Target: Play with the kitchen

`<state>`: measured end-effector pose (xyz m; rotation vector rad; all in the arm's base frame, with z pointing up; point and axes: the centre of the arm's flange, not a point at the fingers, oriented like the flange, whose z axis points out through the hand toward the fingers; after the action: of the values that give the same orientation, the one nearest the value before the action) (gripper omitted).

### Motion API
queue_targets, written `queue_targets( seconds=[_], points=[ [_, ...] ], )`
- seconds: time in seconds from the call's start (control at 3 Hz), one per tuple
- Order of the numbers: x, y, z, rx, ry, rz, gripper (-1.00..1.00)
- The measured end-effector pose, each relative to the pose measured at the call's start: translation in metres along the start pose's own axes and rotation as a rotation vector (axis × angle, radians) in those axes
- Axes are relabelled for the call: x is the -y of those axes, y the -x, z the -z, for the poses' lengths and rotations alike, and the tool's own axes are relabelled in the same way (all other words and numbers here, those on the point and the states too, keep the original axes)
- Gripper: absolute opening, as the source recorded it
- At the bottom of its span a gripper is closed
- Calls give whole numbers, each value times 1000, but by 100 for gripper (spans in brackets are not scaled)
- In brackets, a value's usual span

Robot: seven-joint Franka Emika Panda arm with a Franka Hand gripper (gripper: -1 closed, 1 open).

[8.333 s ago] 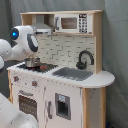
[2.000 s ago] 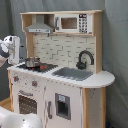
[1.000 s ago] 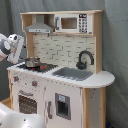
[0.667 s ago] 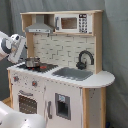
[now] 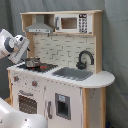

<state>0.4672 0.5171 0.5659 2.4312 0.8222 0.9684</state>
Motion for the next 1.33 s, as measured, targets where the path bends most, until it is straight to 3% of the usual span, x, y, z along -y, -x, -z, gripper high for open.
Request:
queue_targets(
  seconds=[1.0,1.33],
  points=[
    [6,5,-20,162,-196,-139,100],
    [-6,11,-30,238,-264,-197,100]
  ],
)
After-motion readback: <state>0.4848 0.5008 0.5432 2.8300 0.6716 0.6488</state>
